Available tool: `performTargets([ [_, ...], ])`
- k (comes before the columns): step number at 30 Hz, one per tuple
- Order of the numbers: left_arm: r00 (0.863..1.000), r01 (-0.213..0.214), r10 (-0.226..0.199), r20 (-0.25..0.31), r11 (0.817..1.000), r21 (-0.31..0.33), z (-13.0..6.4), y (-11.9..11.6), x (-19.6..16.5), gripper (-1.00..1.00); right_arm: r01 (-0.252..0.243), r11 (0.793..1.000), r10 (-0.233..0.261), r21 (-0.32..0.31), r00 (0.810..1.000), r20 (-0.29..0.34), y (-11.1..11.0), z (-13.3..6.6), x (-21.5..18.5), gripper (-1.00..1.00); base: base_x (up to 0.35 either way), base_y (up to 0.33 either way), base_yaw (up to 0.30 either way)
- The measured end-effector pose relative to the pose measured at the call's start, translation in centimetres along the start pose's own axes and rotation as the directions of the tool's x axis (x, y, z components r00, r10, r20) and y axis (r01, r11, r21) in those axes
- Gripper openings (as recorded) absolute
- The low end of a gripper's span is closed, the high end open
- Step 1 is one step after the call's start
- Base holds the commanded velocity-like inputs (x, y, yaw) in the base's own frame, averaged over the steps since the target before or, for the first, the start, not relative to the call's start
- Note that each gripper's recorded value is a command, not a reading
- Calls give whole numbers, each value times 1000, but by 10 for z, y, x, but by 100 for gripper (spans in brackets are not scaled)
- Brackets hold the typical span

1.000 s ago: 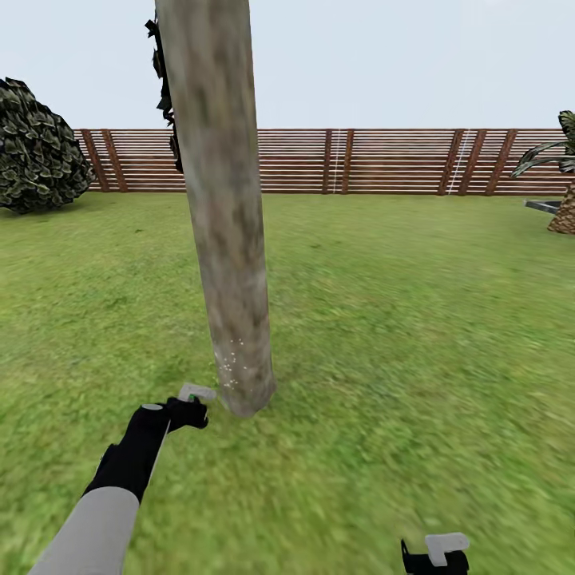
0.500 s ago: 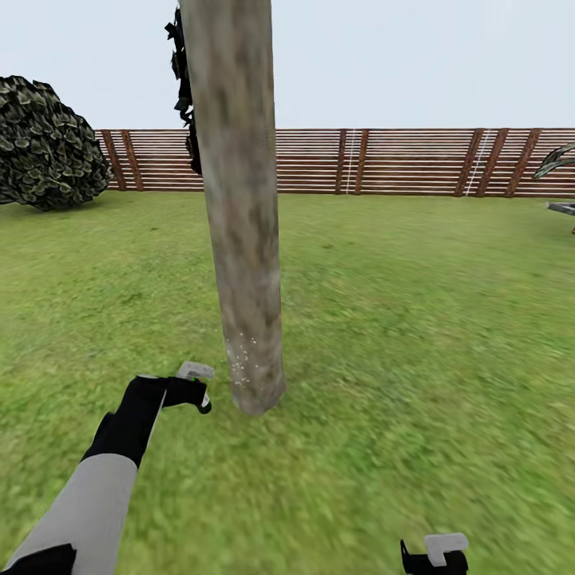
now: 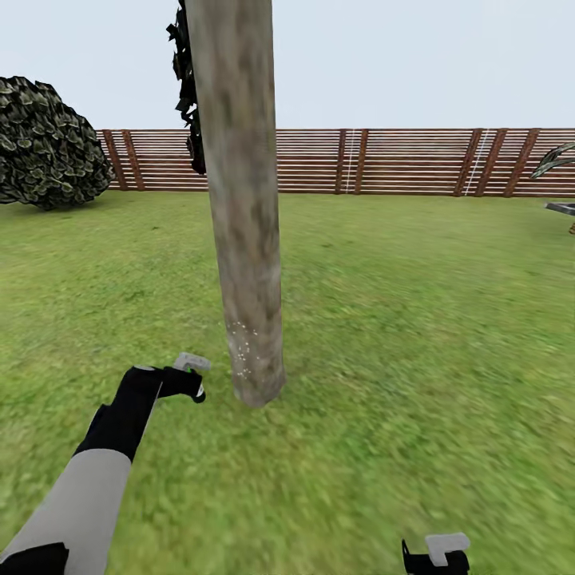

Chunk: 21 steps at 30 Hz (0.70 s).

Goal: In the garden, pick up the pesticide atomizer on the floor and spray pesticide onto both trees until each tree trunk is fully covered.

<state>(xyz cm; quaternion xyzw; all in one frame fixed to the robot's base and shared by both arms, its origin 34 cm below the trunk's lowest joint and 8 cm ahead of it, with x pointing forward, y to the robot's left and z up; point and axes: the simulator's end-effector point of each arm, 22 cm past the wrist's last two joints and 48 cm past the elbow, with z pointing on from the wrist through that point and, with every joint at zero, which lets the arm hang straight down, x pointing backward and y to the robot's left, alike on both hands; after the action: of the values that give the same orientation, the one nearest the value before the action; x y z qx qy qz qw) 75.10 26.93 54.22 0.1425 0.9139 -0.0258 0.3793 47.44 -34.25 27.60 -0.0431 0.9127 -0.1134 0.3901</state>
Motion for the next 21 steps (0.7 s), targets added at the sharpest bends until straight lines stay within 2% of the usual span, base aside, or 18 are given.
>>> performTargets([
  [3, 1000, 3, -3, 2, 1000, 9, 1, -4, -1, -100, 1, 1000, -1, 0, 1000, 0, 0, 0, 0, 100, 0, -91, 0],
  [5, 1000, 4, -4, 8, 1000, 26, 2, -16, -5, -100, 2, 1000, -2, 0, 1000, 0, 0, 0, 0, 100, 0, -221, 0],
  [7, 1000, 8, -9, 20, 998, 58, 6, -40, -14, -100, 2, 1000, -2, 0, 1000, 0, 0, 0, 0, 100, 0, -259, 0],
  [9, 999, 5, -7, 31, 998, 63, 5, -46, -20, -100, 2, 1000, -2, 0, 1000, 0, 0, 0, 0, 100, 0, -267, 0],
  [13, 999, 17, -19, 47, 999, 42, -6, -40, -34, -100, 2, 1000, -2, 0, 1000, 0, 0, 0, 0, 100, 0, -271, 0],
  [21, 998, 24, -25, 51, 999, 21, -11, -28, -36, -100, 3, 1000, -3, -1, 1000, 0, 0, 0, 0, 100, 0, -272, 0],
])
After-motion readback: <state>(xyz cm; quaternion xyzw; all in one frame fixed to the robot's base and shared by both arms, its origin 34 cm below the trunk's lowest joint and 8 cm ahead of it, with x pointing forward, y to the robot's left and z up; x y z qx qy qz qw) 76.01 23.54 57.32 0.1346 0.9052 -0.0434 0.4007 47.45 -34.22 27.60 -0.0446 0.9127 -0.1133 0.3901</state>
